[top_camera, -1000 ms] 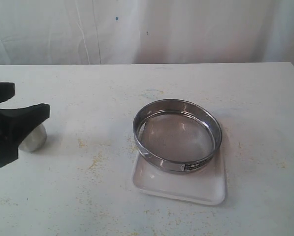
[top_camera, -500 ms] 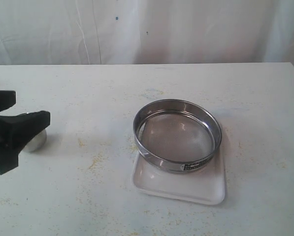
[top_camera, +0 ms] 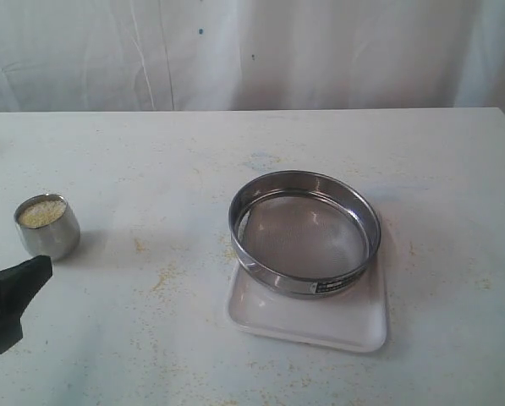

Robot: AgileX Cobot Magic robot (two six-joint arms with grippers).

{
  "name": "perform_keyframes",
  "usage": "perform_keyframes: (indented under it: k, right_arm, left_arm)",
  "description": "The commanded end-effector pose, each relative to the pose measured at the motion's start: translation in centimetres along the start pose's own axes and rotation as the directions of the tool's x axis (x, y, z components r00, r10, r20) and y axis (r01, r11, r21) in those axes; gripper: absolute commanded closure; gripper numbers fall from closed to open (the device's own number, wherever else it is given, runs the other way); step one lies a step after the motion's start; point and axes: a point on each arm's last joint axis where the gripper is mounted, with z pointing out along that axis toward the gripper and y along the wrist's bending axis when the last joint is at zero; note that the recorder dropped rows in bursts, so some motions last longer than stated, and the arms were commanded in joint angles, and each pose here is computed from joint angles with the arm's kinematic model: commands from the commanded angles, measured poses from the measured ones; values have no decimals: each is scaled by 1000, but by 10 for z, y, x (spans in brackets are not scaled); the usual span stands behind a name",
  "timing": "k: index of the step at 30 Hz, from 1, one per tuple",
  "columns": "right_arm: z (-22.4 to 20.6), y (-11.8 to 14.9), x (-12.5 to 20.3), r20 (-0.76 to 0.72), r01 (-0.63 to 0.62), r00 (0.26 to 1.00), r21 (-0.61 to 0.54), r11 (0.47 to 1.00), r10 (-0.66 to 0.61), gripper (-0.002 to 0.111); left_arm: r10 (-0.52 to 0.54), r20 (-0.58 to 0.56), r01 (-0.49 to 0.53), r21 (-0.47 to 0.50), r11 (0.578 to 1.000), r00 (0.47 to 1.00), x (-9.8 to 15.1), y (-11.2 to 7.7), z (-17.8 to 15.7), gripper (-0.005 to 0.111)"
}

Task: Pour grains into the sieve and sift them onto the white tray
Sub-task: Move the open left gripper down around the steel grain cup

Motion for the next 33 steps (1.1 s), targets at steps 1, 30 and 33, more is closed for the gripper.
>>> perform_keyframes:
  k: [1,30,33]
  right_arm:
    - [0,0,1,6,0,1000,4,1000,0,108]
    - [0,0,1,6,0,1000,4,1000,0,108]
    - [0,0,1,6,0,1000,4,1000,0,108]
  left_arm:
    - [4,43,-2,-52,999,999,14,7,0,30]
    - [23,-49,-36,-296,955,999,44,31,77,14]
    - [-17,-68,-7,-338,941,998,49,35,86,14]
